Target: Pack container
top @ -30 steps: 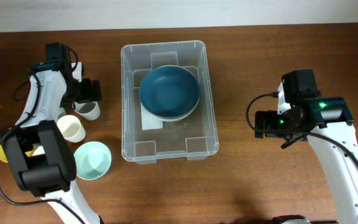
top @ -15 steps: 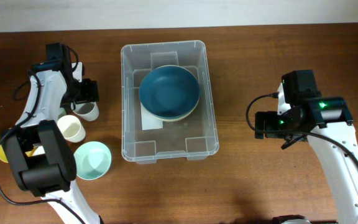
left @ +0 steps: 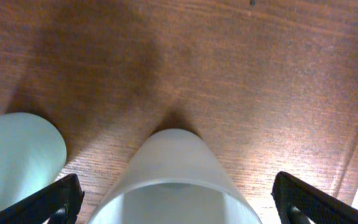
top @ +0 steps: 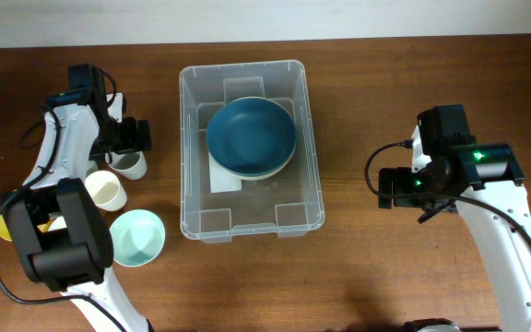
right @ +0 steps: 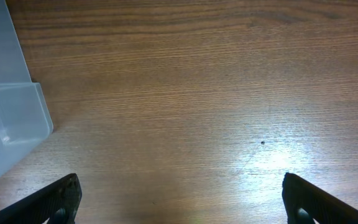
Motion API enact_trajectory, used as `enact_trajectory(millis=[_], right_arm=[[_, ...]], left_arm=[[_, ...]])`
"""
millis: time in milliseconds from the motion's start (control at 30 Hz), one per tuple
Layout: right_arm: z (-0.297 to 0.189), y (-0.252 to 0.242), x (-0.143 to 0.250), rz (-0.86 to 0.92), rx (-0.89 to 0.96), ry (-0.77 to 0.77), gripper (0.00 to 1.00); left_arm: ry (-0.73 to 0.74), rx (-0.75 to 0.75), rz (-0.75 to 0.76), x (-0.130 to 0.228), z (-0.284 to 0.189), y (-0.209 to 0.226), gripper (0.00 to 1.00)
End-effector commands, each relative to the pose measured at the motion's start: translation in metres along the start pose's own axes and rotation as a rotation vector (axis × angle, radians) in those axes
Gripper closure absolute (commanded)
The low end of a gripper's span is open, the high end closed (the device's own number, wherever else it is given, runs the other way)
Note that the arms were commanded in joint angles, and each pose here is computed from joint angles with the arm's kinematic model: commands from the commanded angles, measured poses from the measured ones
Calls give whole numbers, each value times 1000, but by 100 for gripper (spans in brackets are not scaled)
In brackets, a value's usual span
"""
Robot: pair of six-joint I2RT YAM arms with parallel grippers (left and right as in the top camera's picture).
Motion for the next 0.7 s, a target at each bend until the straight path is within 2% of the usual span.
enact_trajectory(millis=[0,500,667], right_arm=[[-4,0,2,-5,13,-15,1],[-4,0,2,-5,13,-16,1],[-4,0,2,-5,23,-17,1]], left_arm=[[0,11,1,-3,-2,1,1],[-38,27,3,-20,-42,-2,1],[-2,30,1,-16,-48,-2,1]])
Point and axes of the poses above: each gripper's point midway between its finger pads, its own z axis out along the fingers, its own y axis along the line the jaws close on, x = y × z, the point moved 9 cm from there along -z, back along the fingers, and after that the axes turned 4 degrees about -z, right-handed, at the moved point
